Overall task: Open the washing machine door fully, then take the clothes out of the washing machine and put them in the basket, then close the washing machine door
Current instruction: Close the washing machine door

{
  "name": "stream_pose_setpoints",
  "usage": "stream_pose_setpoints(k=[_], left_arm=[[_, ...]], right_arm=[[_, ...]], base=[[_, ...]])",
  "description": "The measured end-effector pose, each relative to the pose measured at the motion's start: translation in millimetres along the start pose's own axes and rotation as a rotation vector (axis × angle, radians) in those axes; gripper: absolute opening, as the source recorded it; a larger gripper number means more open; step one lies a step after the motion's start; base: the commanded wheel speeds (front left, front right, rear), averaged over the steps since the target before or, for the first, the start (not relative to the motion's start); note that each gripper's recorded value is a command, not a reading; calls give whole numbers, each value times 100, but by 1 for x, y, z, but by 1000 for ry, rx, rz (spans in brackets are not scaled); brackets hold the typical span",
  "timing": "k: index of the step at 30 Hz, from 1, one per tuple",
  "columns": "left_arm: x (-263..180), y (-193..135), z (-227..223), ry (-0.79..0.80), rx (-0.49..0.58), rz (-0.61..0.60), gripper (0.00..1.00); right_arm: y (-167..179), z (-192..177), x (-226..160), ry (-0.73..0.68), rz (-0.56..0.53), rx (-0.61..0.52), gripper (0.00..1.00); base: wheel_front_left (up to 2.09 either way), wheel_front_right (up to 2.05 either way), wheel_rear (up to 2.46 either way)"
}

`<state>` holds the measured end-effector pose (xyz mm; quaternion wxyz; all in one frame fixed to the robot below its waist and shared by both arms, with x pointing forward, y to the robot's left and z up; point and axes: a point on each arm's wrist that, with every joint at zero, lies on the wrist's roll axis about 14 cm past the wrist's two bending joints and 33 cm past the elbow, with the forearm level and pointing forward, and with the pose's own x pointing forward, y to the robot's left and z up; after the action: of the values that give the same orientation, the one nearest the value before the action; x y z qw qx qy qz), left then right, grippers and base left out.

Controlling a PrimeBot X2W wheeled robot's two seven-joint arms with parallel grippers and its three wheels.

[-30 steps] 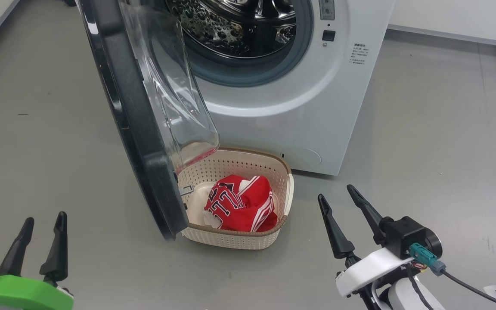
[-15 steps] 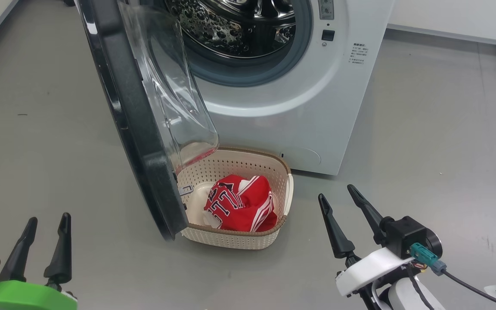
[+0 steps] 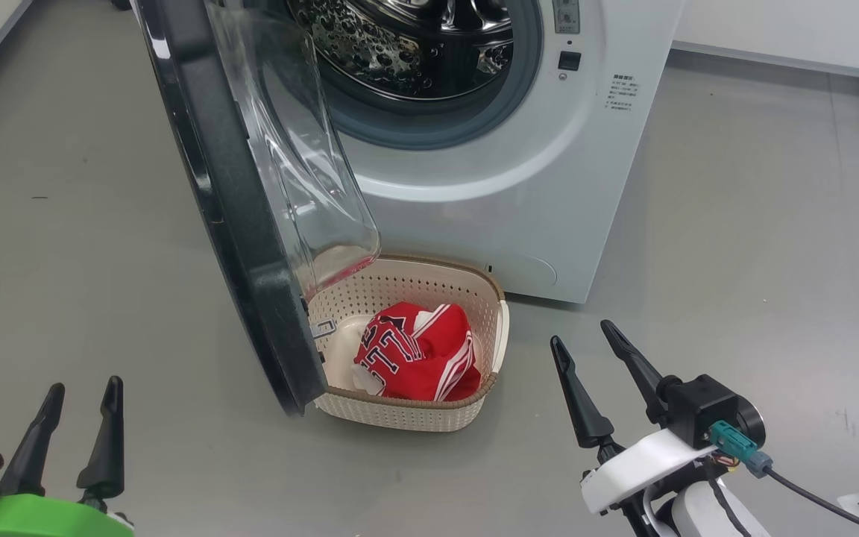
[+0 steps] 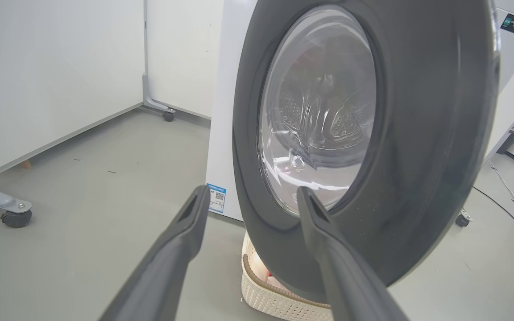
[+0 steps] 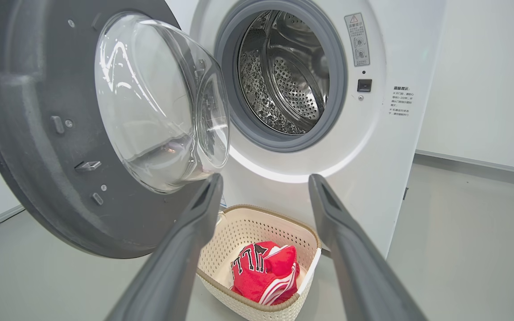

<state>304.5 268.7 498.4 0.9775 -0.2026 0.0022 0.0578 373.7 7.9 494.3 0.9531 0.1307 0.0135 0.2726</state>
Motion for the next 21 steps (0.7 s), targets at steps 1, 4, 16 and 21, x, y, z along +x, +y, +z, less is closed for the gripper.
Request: stream_pose_setpoints(k=[1, 4, 16, 21], left_arm=[[0, 1, 0, -1, 3, 0, 100], [-1, 2, 0, -1, 10, 1, 100], [-1, 3, -1, -4, 18, -2, 100], [-1, 3, -4, 2, 20, -4, 100]], right_arm=[[0, 0, 0, 0, 0, 0, 100], [0, 0, 0, 0, 1, 0, 100], [1, -1, 0, 2, 2, 1, 100], [-1, -1, 0, 3, -5, 1, 100]], base=[[0, 0, 0], [0, 0, 0], [0, 0, 0], [0, 0, 0]])
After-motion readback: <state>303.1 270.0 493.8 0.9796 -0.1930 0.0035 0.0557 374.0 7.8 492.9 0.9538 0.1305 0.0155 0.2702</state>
